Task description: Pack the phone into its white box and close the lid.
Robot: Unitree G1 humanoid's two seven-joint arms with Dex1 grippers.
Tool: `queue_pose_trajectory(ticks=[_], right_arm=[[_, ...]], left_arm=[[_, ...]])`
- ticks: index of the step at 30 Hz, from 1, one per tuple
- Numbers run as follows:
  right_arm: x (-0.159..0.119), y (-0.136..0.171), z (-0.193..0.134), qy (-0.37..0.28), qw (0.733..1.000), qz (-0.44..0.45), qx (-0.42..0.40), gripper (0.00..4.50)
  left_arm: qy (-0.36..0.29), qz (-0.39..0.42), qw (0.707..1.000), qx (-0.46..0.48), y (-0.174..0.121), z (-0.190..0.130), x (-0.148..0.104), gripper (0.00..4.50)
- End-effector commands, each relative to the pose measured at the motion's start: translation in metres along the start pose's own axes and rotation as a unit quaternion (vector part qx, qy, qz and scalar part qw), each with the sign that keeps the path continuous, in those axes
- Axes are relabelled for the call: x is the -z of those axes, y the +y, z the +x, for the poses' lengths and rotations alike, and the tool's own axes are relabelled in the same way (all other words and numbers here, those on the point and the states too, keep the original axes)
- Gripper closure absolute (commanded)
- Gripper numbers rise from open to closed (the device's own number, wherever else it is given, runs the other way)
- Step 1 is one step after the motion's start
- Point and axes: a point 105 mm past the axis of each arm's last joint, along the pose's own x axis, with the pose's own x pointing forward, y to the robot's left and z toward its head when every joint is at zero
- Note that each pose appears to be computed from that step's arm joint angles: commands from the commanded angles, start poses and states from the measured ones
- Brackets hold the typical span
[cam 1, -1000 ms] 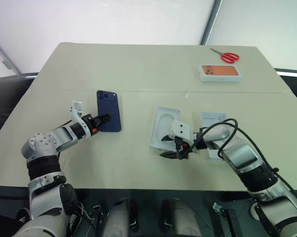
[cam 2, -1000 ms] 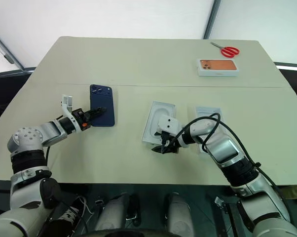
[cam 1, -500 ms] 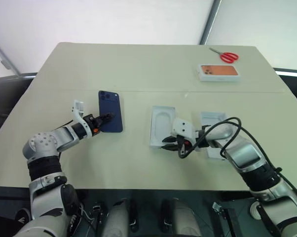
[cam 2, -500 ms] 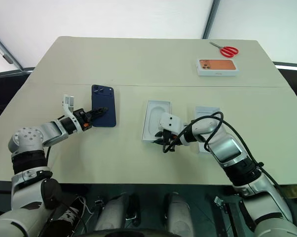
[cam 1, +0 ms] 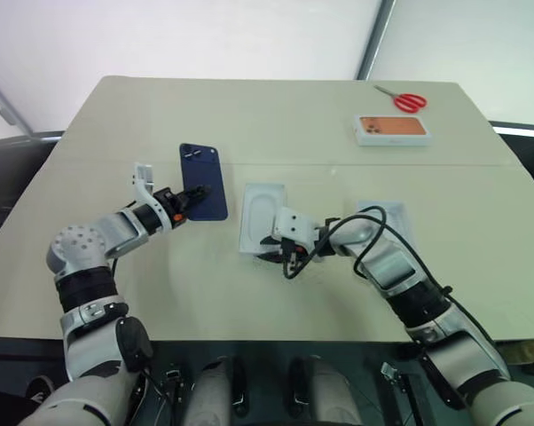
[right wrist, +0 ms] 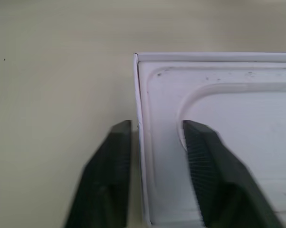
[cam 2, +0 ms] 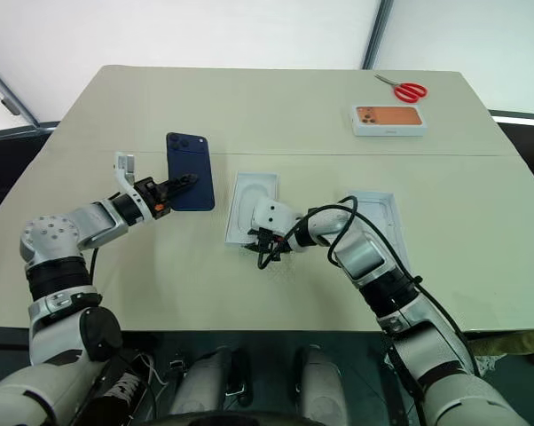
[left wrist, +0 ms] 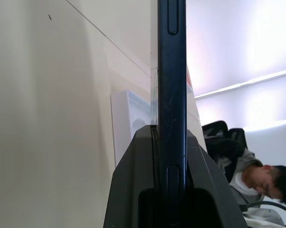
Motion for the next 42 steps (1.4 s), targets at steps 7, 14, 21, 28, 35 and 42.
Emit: queue_pose_trajectory(ticks=[7,14,21,28,35,42], right_arm=[[-0.040,-0.013,-0.036,-0.082,0.996,0.037,0.010,1.13],[-0.005,-0.033,-0.094,-0.021,0.996,0.061,0.059,1.13],[0.004,-0.051,-0.101,-0.013,0.991,0.071,0.115,1.07],[0.001,-0.050,-0.095,-0.019,0.991,0.065,0.117,1.07],[0.001,-0.056,-0.091,-0.023,0.991,0.059,0.121,1.07],[-0.002,-0.060,-0.084,-0.028,0.991,0.048,0.122,1.07]], left_arm=[[0.017,0.011,0.998,0.062,-0.036,0.021,0.018,4.50],[0.062,0.005,0.997,0.051,-0.033,0.042,0.044,4.50],[0.108,-0.014,0.993,0.047,-0.027,0.058,0.063,3.24],[0.130,0.006,0.990,0.046,-0.029,0.061,0.066,0.81],[0.125,0.044,0.990,0.050,-0.035,0.051,0.055,0.81],[0.124,0.080,0.987,0.056,-0.043,0.037,0.052,0.81]])
